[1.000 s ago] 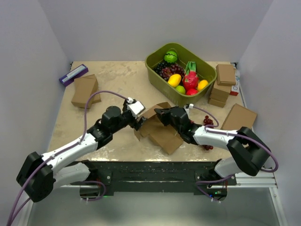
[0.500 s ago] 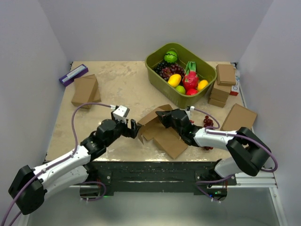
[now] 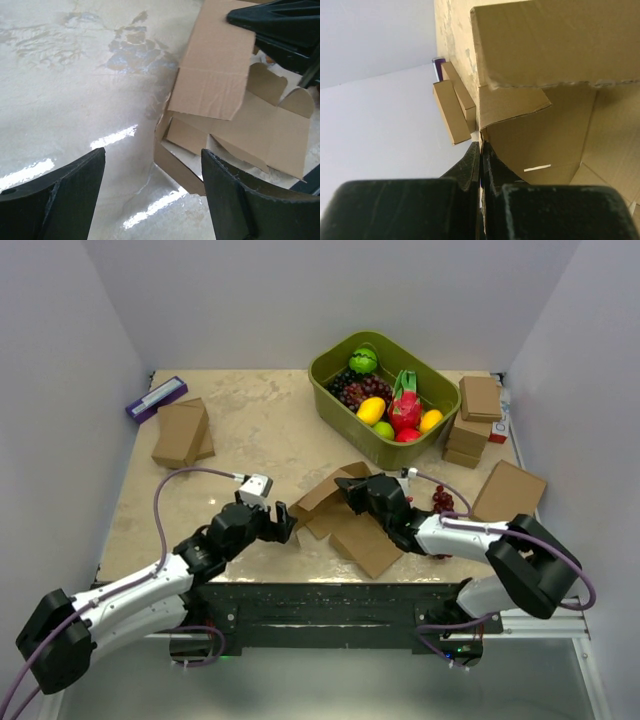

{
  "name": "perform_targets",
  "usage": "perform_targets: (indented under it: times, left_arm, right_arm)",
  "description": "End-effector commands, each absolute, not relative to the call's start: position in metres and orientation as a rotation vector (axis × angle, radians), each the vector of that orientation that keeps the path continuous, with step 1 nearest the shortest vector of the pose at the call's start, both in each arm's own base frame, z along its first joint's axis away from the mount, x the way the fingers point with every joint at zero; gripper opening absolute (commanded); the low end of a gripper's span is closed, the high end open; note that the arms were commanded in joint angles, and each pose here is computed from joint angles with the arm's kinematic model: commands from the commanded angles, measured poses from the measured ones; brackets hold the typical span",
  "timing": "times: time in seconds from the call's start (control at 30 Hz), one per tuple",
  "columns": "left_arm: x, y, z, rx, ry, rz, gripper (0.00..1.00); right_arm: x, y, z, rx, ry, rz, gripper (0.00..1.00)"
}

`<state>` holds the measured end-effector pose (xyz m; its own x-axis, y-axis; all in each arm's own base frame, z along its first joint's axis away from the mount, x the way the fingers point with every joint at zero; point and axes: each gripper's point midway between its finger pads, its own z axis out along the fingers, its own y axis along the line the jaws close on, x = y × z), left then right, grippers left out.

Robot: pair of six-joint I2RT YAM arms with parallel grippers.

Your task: Fold the paper box

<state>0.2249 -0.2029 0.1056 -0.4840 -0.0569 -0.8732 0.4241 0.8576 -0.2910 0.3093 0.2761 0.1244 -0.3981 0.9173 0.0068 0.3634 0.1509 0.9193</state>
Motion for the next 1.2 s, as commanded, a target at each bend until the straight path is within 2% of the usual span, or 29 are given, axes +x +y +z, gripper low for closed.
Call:
perform_targets:
  times: [0.0, 0.47, 0.57, 0.7, 0.77, 0.87, 1.17]
  left_arm:
    - [0.229, -0.176, 0.100, 0.195, 2.034, -0.438, 0.81]
    - [0.250, -0.164, 0.096, 0.121, 2.038, -0.280, 0.81]
    - [0.258, -0.165, 0.102, 0.100, 1.995, -0.270, 0.75]
    - [0.272, -0.163, 0.109, 0.096, 1.963, -0.198, 0.60]
    - [0.278, -0.163, 0.108, 0.102, 1.964, -0.154, 0.57]
    - [0.288, -0.160, 0.105, 0.116, 1.964, -0.116, 0.46]
    - [0.322, -0.169, 0.103, 0.143, 1.949, -0.153, 0.42]
  right_arm:
    - [0.314, 0.259, 0.131, 1.224, 1.787, 1.160, 0.00]
    - [0.315, 0.252, 0.139, 1.208, 1.769, 1.114, 0.00]
    - [0.314, 0.253, 0.138, 1.196, 1.782, 1.111, 0.00]
    - [0.314, 0.253, 0.138, 1.183, 1.786, 1.108, 0.00]
    - [0.313, 0.253, 0.137, 1.177, 1.792, 1.107, 0.00]
    - [0.312, 0.251, 0.135, 1.176, 1.795, 1.099, 0.00]
    - [0.307, 0.247, 0.126, 1.182, 1.814, 1.080, 0.00]
